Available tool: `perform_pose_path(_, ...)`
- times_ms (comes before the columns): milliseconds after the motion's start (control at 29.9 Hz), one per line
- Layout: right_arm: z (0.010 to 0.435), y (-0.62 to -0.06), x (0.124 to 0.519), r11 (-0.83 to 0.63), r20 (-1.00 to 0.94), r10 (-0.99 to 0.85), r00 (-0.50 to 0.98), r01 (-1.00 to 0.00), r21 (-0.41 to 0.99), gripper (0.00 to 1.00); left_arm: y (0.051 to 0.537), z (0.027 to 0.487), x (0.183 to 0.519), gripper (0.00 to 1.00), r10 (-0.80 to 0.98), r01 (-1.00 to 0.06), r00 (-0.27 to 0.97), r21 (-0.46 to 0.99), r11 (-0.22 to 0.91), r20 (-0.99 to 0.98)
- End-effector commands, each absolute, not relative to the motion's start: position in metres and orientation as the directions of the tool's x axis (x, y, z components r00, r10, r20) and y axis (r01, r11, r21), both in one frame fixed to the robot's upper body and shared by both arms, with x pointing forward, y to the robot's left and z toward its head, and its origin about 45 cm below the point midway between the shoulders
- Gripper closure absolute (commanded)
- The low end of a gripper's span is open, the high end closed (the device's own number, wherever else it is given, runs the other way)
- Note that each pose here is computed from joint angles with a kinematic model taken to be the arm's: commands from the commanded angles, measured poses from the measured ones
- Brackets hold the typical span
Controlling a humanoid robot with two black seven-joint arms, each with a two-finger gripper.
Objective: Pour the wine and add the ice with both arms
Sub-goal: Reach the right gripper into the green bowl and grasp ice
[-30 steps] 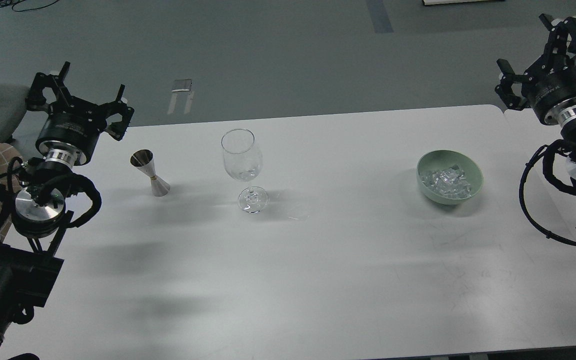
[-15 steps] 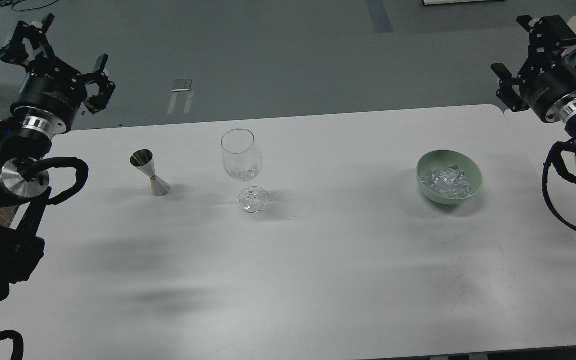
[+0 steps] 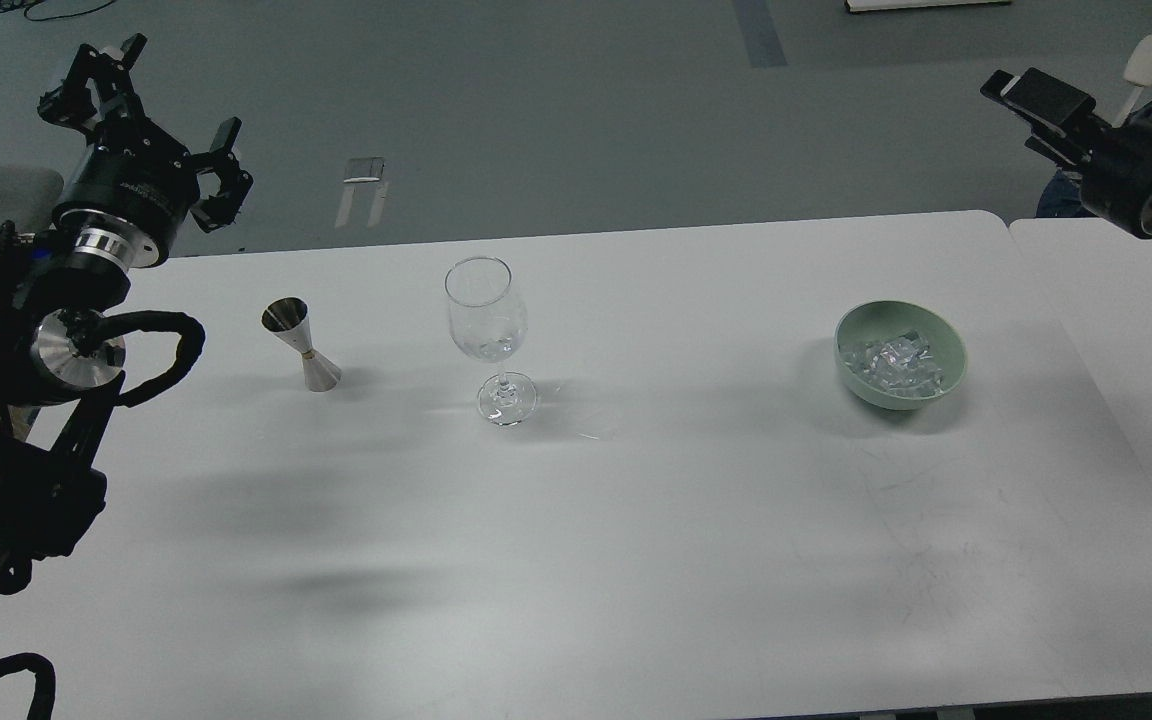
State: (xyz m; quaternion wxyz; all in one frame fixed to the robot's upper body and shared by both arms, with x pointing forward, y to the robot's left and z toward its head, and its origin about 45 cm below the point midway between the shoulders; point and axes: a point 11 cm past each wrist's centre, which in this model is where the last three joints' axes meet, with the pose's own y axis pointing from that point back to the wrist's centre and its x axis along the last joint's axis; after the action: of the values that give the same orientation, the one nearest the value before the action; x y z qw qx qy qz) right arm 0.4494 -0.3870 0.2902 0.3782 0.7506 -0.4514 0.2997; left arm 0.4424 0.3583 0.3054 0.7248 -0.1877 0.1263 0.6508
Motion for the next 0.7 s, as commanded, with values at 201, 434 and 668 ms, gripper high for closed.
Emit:
perform_pose_path(201, 0.274, -0.355, 0.445, -0.358, 0.834, -0.113, 0.539, -0.806, 0.472, 0.00, 0.359, 0.310, 0.443, 0.04, 0.897, -0.989, 0.130, -0.123, 0.085, -0.423)
perform_pose_path(434, 0.229, -0.356, 0.427, -0.308, 0.775, 0.090, 0.625, -0.723, 0.619, 0.05, 0.360, 0.306, 0.441, 0.04, 0.895, -0.989, 0.125, -0.122, 0.080, -0.428)
perform_pose_path(668, 0.213, -0.359, 0.420, -0.287, 0.750, 0.136, 0.647, -0.698, 0.655, 0.32, 0.358, 0.301, 0.440, 0.04, 0.895, -0.990, 0.125, -0.112, 0.085, -0.428)
